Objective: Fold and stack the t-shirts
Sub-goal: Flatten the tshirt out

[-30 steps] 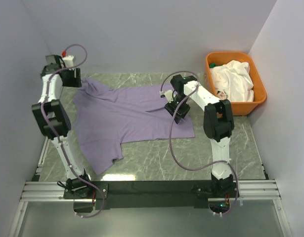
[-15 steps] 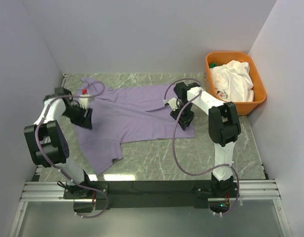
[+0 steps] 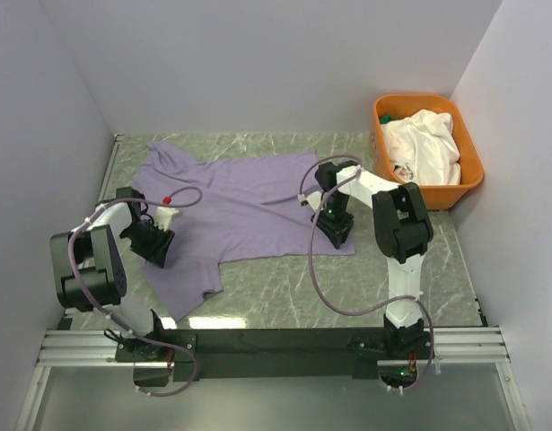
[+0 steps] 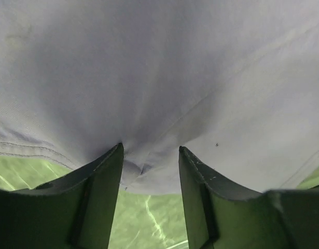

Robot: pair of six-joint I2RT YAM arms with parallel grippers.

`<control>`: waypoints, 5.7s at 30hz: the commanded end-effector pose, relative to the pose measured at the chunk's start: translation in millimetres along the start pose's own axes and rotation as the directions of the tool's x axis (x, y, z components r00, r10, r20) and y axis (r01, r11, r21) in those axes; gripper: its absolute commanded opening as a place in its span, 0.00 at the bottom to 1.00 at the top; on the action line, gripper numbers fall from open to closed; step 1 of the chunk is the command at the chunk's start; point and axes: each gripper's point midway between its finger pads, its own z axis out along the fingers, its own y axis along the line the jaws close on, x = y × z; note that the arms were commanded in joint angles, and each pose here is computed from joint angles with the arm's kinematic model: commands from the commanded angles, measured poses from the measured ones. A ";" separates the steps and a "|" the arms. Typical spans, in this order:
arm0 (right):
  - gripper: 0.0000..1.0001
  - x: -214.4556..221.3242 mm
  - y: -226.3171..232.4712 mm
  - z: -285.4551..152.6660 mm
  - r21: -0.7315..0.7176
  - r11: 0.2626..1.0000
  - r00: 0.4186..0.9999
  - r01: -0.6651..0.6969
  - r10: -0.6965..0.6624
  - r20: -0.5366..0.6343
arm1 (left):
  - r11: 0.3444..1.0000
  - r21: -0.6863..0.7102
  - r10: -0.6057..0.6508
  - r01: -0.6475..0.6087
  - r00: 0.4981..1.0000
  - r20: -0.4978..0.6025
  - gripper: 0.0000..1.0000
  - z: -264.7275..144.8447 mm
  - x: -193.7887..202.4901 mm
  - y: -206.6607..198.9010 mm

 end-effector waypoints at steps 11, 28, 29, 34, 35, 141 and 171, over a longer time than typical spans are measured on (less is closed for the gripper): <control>0.45 58.7 87.8 -19.2 -0.165 0.963 0.974 0.214 -0.222 -0.033 | 0.983 0.030 0.181 -0.179 0.982 -0.056 0.53 -61.4 49.7 -27.9; 0.42 -171.0 -91.4 -98.2 0.214 0.965 0.876 -0.151 0.030 0.481 | 0.986 0.002 -0.147 0.165 0.877 0.458 0.62 -101.9 -170.8 93.6; 0.42 -175.1 -97.3 -98.6 0.233 0.958 0.871 -0.166 0.031 0.491 | 0.985 0.000 -0.151 0.171 0.871 0.467 0.62 -103.7 -176.8 97.7; 0.41 -193.7 -122.6 -85.1 0.307 0.928 0.854 -0.209 0.020 0.520 | 0.982 0.000 -0.170 0.190 0.879 0.446 0.63 -85.4 -183.7 104.0; 0.41 -192.9 -125.9 -81.9 0.325 0.923 0.862 -0.207 0.015 0.506 | 0.981 0.006 -0.175 0.192 0.881 0.439 0.63 -82.1 -183.0 103.3; 0.61 -164.1 -144.5 -136.6 0.287 0.922 0.820 -0.259 0.053 0.570 | 0.975 0.062 -0.207 0.212 0.778 0.593 0.68 -104.7 -262.0 160.4; 0.56 -173.1 -185.4 -37.8 0.135 0.955 0.840 -0.266 0.161 0.518 | 0.974 -0.022 -0.172 0.226 0.798 0.578 0.67 -76.4 -262.2 176.7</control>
